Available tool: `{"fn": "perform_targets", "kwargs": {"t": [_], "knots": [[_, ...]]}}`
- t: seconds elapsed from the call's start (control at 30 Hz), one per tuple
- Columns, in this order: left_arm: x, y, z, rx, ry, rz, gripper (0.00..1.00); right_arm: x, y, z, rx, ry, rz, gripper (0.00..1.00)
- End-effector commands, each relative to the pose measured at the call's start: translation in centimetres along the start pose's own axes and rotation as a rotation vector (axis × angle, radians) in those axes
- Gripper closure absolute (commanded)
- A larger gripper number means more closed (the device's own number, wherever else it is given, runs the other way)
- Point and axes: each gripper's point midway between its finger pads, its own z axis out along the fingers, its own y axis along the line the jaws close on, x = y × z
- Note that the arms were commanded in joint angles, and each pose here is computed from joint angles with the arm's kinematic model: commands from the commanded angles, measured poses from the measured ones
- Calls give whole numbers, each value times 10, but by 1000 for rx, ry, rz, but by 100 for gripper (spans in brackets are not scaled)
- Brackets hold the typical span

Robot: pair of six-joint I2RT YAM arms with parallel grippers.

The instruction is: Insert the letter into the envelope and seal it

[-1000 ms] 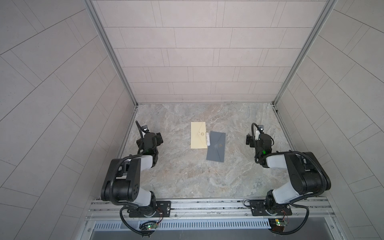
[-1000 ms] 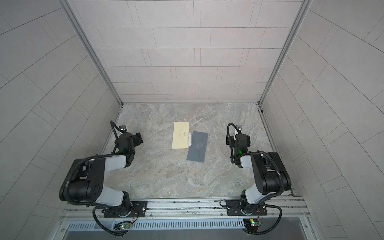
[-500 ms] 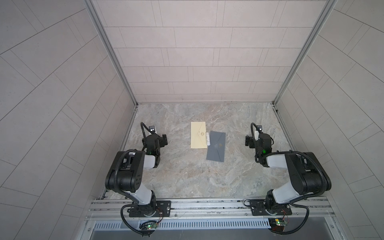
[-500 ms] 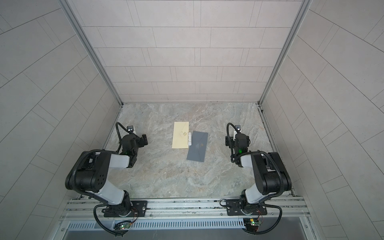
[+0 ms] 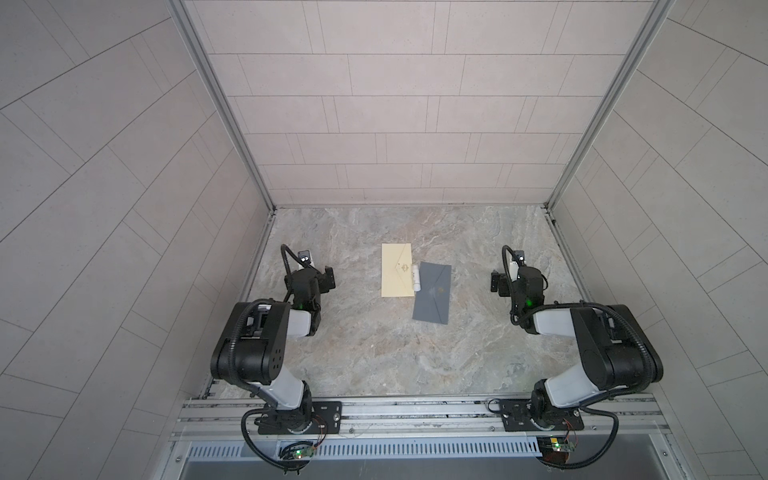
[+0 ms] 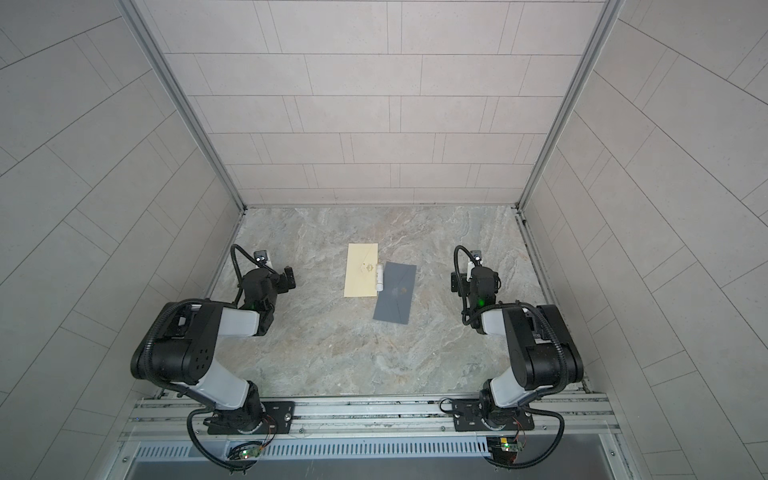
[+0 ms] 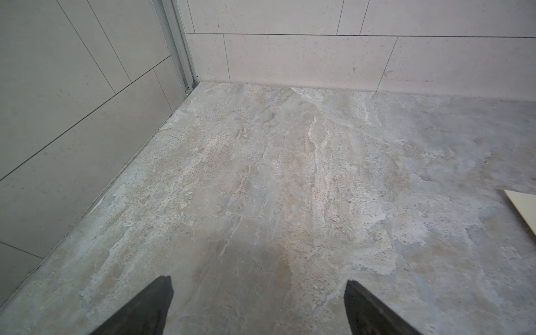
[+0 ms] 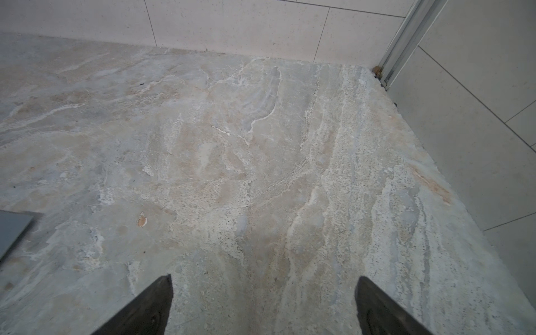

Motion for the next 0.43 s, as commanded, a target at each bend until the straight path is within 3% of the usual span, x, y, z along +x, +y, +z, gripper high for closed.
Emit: {"fn": "perform_targets", "kwargs": {"t": [0.0, 0.4], "knots": [[-1, -3, 0, -2, -7, 27, 0, -6, 0, 3, -9, -5, -7, 0], [-2, -3, 0, -2, -11, 25, 0, -8, 1, -2, -2, -20, -9, 0]]}}
